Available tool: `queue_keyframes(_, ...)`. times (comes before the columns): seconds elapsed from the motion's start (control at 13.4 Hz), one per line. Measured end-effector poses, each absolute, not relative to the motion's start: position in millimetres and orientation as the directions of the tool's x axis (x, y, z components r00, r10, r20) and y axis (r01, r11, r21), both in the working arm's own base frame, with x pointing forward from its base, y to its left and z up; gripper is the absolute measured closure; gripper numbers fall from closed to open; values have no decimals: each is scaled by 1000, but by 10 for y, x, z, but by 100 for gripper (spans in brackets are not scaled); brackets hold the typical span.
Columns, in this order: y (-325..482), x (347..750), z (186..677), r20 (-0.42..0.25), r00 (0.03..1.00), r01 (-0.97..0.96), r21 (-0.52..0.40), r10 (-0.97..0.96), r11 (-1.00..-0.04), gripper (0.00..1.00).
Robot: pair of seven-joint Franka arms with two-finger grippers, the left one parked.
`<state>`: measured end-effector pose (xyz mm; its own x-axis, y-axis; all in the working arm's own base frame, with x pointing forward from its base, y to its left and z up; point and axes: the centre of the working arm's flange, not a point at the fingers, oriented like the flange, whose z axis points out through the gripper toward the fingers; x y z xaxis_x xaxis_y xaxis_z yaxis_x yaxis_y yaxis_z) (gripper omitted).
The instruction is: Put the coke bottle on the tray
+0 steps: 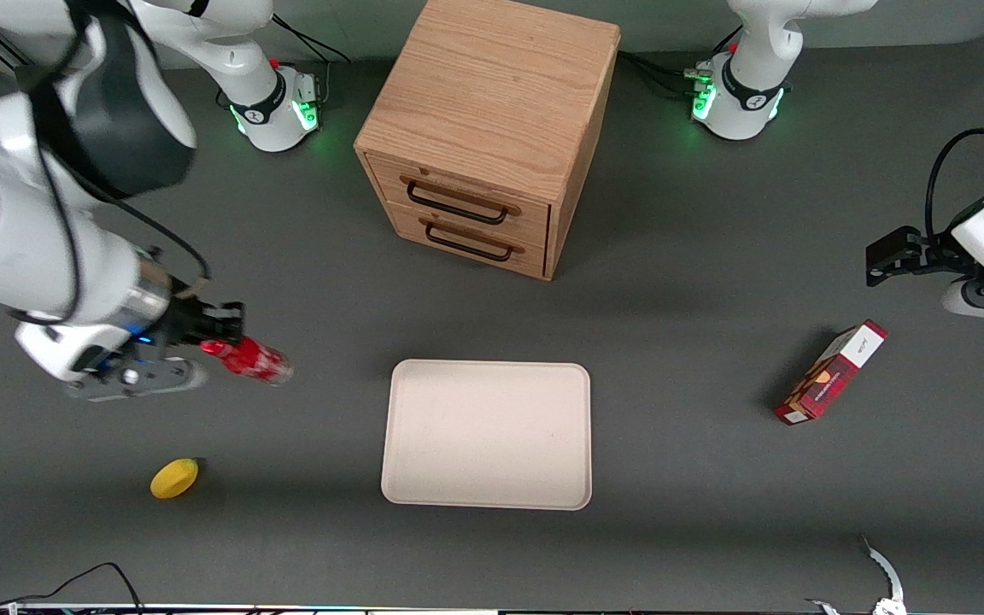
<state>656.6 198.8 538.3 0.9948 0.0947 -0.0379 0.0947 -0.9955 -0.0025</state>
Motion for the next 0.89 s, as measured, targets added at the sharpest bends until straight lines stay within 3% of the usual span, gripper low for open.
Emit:
queue_keyframes(0.22, 2549, 6716, 4885, -3, 993, 115, -35, 115, -993, 69)
queue_keyframes(0.6, 2954, 7007, 4221, 117, 984, 147, -102, 135, -984, 69)
queue_keyframes(0.89, 3156, 7086, 3730, 143, 979, 157, -99, 142, -983, 69)
